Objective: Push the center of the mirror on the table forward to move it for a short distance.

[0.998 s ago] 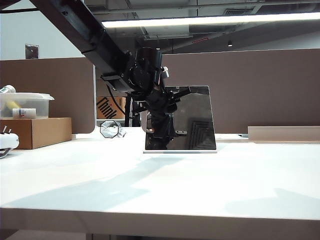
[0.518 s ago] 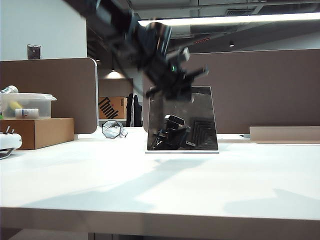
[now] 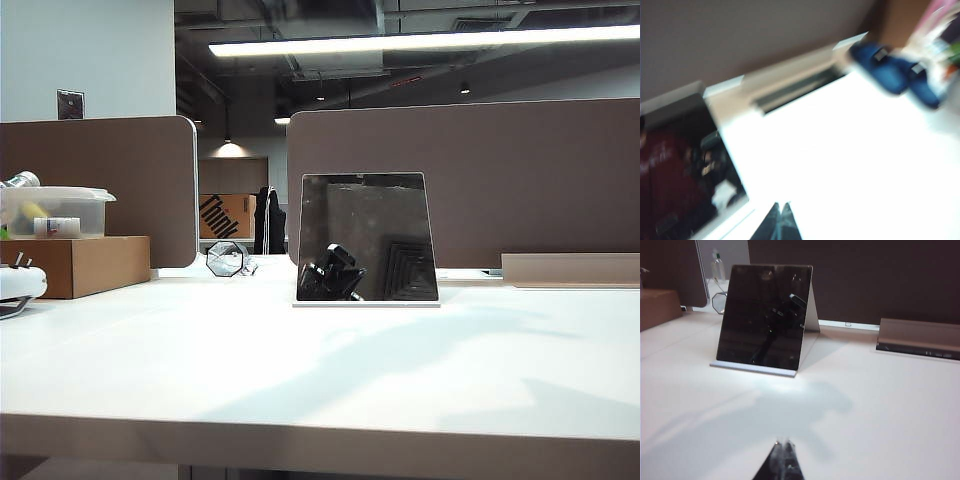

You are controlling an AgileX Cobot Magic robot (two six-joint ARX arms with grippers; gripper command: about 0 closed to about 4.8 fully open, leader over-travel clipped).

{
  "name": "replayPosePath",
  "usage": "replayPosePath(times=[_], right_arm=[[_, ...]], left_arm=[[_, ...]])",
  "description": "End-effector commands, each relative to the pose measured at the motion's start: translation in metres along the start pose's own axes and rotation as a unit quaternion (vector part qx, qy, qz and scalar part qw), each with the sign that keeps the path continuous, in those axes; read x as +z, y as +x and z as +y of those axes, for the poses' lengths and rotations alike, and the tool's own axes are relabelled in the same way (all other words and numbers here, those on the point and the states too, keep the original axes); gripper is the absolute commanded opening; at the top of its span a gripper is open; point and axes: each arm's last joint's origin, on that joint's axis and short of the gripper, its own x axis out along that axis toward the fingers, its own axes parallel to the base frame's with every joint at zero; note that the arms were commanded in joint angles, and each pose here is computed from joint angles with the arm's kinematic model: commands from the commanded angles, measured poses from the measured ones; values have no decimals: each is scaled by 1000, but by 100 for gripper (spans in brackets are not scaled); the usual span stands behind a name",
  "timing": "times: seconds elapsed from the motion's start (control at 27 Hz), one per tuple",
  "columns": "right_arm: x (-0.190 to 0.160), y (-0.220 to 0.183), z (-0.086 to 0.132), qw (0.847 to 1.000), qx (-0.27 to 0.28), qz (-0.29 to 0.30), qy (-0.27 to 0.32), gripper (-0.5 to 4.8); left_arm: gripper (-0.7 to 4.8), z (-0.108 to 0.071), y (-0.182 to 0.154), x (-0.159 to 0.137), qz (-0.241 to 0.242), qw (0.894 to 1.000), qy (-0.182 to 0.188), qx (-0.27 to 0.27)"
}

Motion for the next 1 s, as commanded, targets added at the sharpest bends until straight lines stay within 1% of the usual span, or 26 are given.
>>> replayPosePath(times=[0.04, 0.15, 0.26, 0.37, 0.48, 0.52, 0.59, 0.67, 0.78, 0.85, 0.92, 1.0], right_arm=[[1, 0, 0, 1000, 1, -11, 1, -5], [1, 0, 2, 1000, 9, -9, 2, -5], [0, 0, 5, 1000, 23, -7, 2, -5], [0, -1, 8, 999, 39, -7, 3, -5], [0, -1, 10, 999, 51, -6, 3, -5], [0, -1, 10, 999, 51, -6, 3, -5], [0, -1, 10, 999, 52, -6, 3, -5], [0, -1, 8, 999, 45, -6, 3, -5], [1, 0, 3, 1000, 19, -8, 2, -5], [1, 0, -1, 1000, -4, -9, 1, -5], [1, 1, -7, 999, -32, -11, 0, -5], [1, 1, -13, 998, -64, -12, -2, -5]], left_arm=[[-5, -20, -61, 28, -45, 999, 12, -2], [-5, -50, -121, 48, -98, 994, 37, -8], [-5, -81, -192, 56, -145, 987, 63, 11], [-5, -104, -257, 49, -168, 983, 72, 31], [-5, -118, -316, 33, -181, 980, 66, 53], [-5, -120, -333, 27, -184, 979, 61, 63], [-5, -120, -371, 11, -197, 976, 39, 84], [-5, -115, -405, -7, -208, 974, 11, 86], [-5, -105, -442, -34, -218, 970, -20, 102], [-5, -99, -463, -53, -221, 966, -23, 134], [-5, -96, -480, -73, -217, 960, -16, 179], [-5, -95, -492, -89, -210, 955, -4, 208]])
